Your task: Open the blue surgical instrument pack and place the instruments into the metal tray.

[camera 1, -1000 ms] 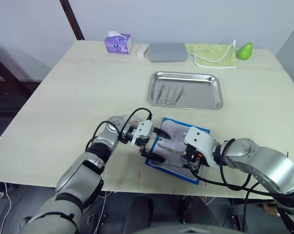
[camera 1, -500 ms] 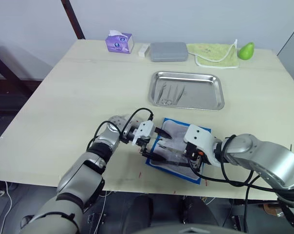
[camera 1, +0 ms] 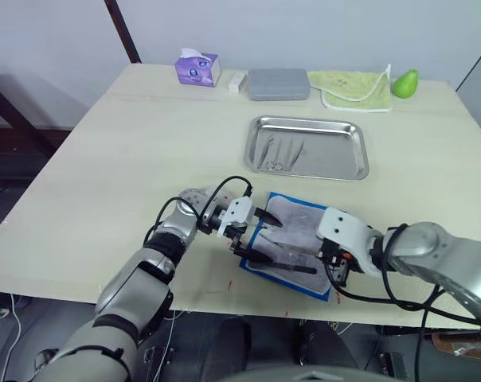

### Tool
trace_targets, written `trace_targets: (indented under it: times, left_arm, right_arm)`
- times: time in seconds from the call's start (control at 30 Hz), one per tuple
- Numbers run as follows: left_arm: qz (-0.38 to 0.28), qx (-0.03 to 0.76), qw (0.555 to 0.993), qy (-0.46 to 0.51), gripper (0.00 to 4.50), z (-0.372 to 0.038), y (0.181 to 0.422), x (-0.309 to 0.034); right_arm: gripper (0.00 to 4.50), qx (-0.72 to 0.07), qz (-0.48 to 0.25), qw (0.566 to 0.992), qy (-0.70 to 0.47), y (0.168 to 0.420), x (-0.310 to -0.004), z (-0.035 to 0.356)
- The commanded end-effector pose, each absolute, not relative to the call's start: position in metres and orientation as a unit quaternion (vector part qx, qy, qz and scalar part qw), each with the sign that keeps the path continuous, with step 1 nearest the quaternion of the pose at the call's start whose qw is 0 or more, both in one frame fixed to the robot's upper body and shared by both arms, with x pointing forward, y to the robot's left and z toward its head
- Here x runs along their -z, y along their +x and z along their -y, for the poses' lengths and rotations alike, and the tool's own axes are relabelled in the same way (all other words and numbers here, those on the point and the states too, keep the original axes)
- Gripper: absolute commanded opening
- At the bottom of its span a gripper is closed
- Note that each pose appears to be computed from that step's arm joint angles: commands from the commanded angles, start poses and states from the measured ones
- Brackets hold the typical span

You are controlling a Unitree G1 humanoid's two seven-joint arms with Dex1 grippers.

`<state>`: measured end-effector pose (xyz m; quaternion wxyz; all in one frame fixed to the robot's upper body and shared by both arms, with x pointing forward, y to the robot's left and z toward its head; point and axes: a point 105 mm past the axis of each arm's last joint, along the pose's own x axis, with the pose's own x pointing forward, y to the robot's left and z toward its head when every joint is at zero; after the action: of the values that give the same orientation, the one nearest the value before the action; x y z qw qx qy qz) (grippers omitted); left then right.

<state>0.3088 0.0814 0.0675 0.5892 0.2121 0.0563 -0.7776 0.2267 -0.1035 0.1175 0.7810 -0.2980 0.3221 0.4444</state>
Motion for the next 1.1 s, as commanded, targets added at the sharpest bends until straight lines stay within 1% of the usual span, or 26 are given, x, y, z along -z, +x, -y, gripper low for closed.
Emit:
trace_targets:
  times: [0.03, 0.17, 0.3, 0.37, 0.47, 0.63, 0.73, 0.83, 0.9, 0.93, 0.97, 1.0, 1.1]
  left_arm:
    - [-0.118, 0.793, 0.558, 0.215, 4.5, -0.09, 0.295, -0.04]
    - [-0.116, 0.793, 0.559, 0.214, 4.5, -0.089, 0.296, -0.04]
    - [-0.115, 0.792, 0.561, 0.214, 4.5, -0.089, 0.296, -0.04]
    - [-0.113, 0.791, 0.562, 0.213, 4.5, -0.088, 0.296, -0.04]
    - [-0.109, 0.791, 0.564, 0.212, 4.5, -0.087, 0.297, -0.041]
    - [-0.099, 0.787, 0.574, 0.201, 4.5, -0.087, 0.298, -0.043]
    - [-0.096, 0.786, 0.578, 0.198, 4.5, -0.088, 0.298, -0.044]
    - [-0.093, 0.784, 0.582, 0.193, 4.5, -0.089, 0.297, -0.045]
    - [-0.091, 0.784, 0.584, 0.191, 4.5, -0.089, 0.297, -0.046]
    - [-0.091, 0.784, 0.584, 0.191, 4.5, -0.089, 0.298, -0.046]
    - [-0.091, 0.783, 0.584, 0.191, 4.5, -0.089, 0.298, -0.046]
    - [-0.09, 0.783, 0.585, 0.191, 4.5, -0.089, 0.298, -0.047]
    - [-0.09, 0.783, 0.586, 0.191, 4.5, -0.087, 0.299, -0.047]
  right_arm:
    - [0.12, -0.431, -0.299, 0.792, -0.311, 0.227, -0.132, 0.115]
    - [0.12, -0.416, -0.309, 0.794, -0.319, 0.22, -0.141, 0.136]
    - [0.12, -0.426, -0.306, 0.797, -0.3, 0.208, -0.158, 0.151]
    - [0.12, -0.426, -0.296, 0.809, -0.275, 0.207, -0.168, 0.157]
    - [0.12, -0.412, -0.26, 0.844, -0.223, 0.215, -0.182, 0.162]
    - [0.12, -0.347, -0.185, 0.904, -0.167, 0.25, -0.197, 0.161]
    - [0.12, -0.319, -0.17, 0.921, -0.143, 0.266, -0.2, 0.157]
    - [0.12, -0.281, -0.147, 0.94, -0.124, 0.293, -0.206, 0.147]
    - [0.12, -0.235, -0.124, 0.959, -0.099, 0.32, -0.213, 0.139]
    - [0.12, -0.221, -0.119, 0.964, -0.091, 0.328, -0.215, 0.136]
    - [0.12, -0.184, -0.126, 0.971, -0.089, 0.341, -0.215, 0.134]
    - [0.12, -0.168, -0.133, 0.974, -0.068, 0.352, -0.215, 0.129]
    - [0.12, -0.148, -0.141, 0.978, -0.033, 0.372, -0.215, 0.116]
